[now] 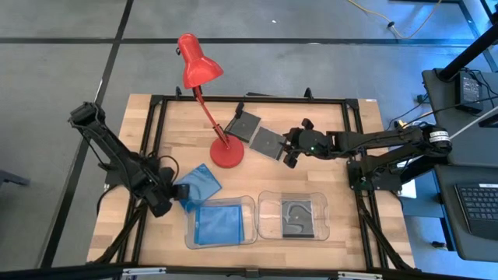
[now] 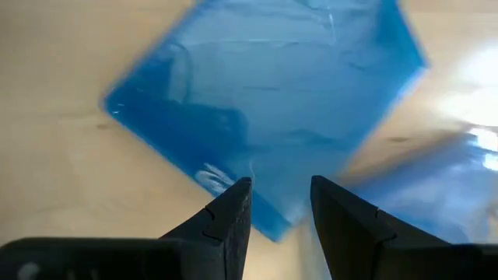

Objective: Pick & place jewel cases by type
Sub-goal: Put the blue cd case into the left transparent bin

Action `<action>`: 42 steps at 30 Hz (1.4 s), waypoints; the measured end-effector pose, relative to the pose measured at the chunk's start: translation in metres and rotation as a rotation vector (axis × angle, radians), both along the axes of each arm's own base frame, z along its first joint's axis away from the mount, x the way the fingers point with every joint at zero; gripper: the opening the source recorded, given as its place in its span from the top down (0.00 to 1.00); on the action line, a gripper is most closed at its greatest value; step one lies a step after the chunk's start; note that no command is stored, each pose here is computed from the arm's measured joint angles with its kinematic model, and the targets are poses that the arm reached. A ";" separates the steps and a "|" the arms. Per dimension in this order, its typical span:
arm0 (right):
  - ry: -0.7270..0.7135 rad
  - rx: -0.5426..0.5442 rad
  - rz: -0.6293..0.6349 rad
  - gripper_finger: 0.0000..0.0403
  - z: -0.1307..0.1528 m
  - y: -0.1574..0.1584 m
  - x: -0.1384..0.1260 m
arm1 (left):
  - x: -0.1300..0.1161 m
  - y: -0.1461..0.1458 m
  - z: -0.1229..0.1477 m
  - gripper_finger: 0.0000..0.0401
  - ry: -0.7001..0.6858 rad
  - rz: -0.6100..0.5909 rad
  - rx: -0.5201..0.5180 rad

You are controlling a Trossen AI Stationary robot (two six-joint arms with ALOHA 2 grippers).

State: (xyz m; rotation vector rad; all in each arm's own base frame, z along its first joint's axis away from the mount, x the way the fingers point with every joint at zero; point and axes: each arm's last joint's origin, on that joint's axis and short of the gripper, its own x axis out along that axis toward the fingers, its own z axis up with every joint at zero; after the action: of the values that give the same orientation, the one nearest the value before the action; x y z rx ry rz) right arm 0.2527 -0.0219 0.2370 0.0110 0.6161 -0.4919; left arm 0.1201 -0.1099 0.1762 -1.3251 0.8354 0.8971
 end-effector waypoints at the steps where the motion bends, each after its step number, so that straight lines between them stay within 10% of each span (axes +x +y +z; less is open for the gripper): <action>1: 0.000 0.000 0.000 0.60 0.000 0.000 0.000 | -0.002 0.001 -0.002 0.68 0.021 -0.003 0.002; 19: -0.013 0.006 -0.006 0.60 0.001 0.000 0.001 | -0.020 0.013 -0.040 0.68 0.202 -0.025 -0.054; 42: -0.078 0.098 0.034 0.60 -0.009 0.001 0.018 | -0.010 0.039 -0.047 0.68 0.072 0.024 0.241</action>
State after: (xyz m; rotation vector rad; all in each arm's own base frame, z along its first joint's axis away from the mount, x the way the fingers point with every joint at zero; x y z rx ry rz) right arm 0.2702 -0.0212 0.2278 0.1118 0.5626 -0.4265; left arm 0.1105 -0.0705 0.1288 -1.1003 0.7427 1.0353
